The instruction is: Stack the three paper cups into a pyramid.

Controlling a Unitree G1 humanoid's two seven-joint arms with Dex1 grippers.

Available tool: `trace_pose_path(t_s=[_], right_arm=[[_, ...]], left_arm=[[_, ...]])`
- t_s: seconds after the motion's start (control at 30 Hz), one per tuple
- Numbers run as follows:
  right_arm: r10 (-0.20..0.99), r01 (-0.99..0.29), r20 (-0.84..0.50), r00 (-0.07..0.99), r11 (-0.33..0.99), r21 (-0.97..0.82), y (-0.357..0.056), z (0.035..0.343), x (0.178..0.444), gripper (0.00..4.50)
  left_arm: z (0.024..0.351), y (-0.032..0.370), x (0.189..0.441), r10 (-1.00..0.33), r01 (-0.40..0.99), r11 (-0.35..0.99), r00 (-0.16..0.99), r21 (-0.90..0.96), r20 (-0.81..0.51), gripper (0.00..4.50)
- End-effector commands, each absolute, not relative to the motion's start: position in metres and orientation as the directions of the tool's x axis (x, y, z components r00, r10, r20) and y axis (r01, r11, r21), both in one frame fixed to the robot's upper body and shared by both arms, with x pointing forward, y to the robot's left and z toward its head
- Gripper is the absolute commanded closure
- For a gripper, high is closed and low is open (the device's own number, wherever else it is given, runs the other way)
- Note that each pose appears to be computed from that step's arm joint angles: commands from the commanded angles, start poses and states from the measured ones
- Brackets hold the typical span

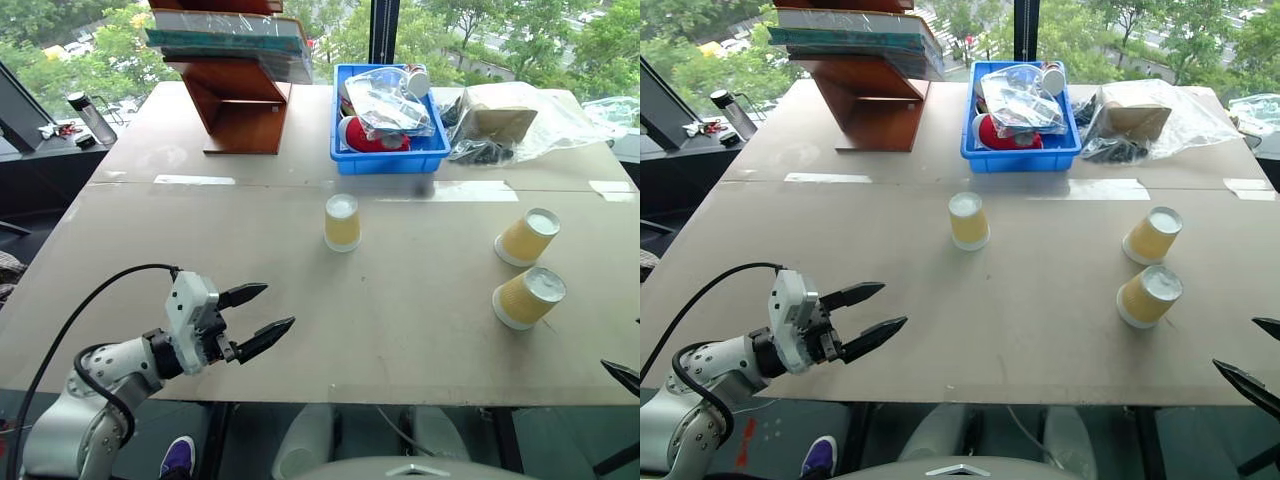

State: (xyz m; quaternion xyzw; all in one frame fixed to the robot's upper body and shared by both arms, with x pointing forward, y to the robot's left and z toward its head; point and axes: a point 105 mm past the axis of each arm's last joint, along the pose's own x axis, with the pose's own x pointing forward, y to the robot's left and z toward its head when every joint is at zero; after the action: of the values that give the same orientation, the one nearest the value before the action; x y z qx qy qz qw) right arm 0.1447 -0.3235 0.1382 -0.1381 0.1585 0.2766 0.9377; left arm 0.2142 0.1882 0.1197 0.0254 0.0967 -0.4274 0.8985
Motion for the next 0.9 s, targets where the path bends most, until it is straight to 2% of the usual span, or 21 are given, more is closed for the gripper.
trace_pose_path(t_s=[0.03,0.13,0.23,0.33,0.43,0.63,0.9], right_arm=[[0.463,-0.551,-0.365,0.808,0.813,-0.187,-0.328,0.138,0.144,0.00],[0.420,-0.502,-0.363,0.832,0.848,-0.169,-0.338,0.131,0.140,0.00],[0.417,-0.486,-0.342,0.842,0.862,-0.145,-0.332,0.131,0.137,0.00],[0.355,-0.418,-0.335,0.873,0.898,-0.138,-0.327,0.125,0.137,0.00],[0.328,-0.365,-0.278,0.903,0.926,-0.093,-0.311,0.121,0.146,0.00],[0.326,-0.346,-0.231,0.917,0.937,-0.051,-0.265,0.111,0.160,0.00],[0.300,-0.306,-0.140,0.944,0.952,-0.020,-0.240,0.113,0.186,0.00]], left_arm=[[0.136,0.180,0.214,-0.783,0.788,0.614,0.603,-0.035,-0.153,0.02],[0.146,0.164,0.215,-0.812,0.813,0.580,0.572,-0.045,-0.116,0.02],[0.146,0.159,0.216,-0.824,0.826,0.562,0.554,-0.050,-0.117,0.02],[0.145,0.150,0.217,-0.855,0.857,0.514,0.507,-0.044,-0.105,0.02],[0.144,0.137,0.216,-0.900,0.905,0.425,0.422,-0.006,-0.107,0.02],[0.154,0.122,0.217,-0.955,0.957,0.284,0.288,0.057,-0.072,0.02],[0.153,0.122,0.215,-0.965,0.968,0.234,0.242,0.088,-0.100,0.02]])
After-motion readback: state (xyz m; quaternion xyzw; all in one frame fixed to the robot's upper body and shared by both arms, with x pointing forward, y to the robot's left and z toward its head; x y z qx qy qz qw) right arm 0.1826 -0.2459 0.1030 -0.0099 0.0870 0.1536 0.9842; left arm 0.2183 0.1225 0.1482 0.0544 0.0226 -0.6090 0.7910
